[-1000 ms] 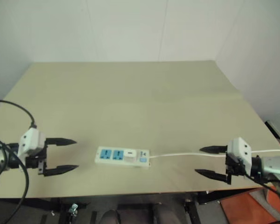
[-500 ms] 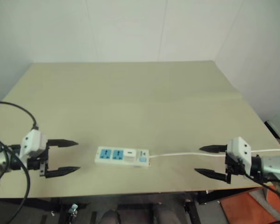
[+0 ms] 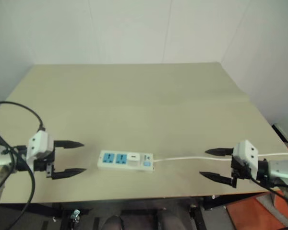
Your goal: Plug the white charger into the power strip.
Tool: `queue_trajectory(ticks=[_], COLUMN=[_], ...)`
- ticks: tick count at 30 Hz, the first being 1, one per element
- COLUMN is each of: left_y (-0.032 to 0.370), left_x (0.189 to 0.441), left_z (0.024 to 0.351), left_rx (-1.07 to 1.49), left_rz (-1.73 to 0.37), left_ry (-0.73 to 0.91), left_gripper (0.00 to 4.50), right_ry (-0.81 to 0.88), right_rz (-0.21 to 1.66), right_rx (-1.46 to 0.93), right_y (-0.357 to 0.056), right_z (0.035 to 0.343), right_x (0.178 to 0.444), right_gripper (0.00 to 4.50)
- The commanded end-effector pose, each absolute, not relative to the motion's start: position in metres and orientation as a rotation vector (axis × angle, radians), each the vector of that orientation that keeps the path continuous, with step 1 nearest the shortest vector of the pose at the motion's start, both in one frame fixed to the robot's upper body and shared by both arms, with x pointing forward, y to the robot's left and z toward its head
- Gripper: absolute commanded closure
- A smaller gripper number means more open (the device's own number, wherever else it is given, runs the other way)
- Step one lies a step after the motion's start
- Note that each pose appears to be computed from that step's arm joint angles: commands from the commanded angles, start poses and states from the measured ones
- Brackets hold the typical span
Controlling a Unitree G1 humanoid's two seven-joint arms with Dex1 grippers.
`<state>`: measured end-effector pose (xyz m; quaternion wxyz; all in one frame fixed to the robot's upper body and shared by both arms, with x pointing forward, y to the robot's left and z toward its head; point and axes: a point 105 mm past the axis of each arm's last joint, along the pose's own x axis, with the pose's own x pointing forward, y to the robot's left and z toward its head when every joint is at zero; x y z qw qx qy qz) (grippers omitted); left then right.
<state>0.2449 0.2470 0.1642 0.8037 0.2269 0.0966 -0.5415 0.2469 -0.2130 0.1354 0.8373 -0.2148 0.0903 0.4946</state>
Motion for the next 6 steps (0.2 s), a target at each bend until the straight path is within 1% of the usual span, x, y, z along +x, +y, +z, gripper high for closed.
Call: queue_trajectory(ticks=[1, 4, 6], left_y=[0.2481, 0.2481, 0.2478], left_x=[0.2465, 0.2471, 0.2499], left_z=[0.1707, 0.1711, 0.1689], left_rx=[0.511, 0.512, 0.573], left_rz=[-1.157, -1.151, -1.122], left_ry=[0.197, 0.18, 0.157], left_gripper=[0.0, 0.0, 0.0], right_ry=[0.125, 0.126, 0.125], right_rz=[1.035, 1.038, 1.038], right_rx=[-0.494, -0.496, -0.497], right_y=[-0.2137, -0.2146, -0.2149], right_z=[0.1501, 0.151, 0.1516], right_x=[0.2465, 0.2472, 0.2478], right_gripper=[0.03, 0.03, 0.03])
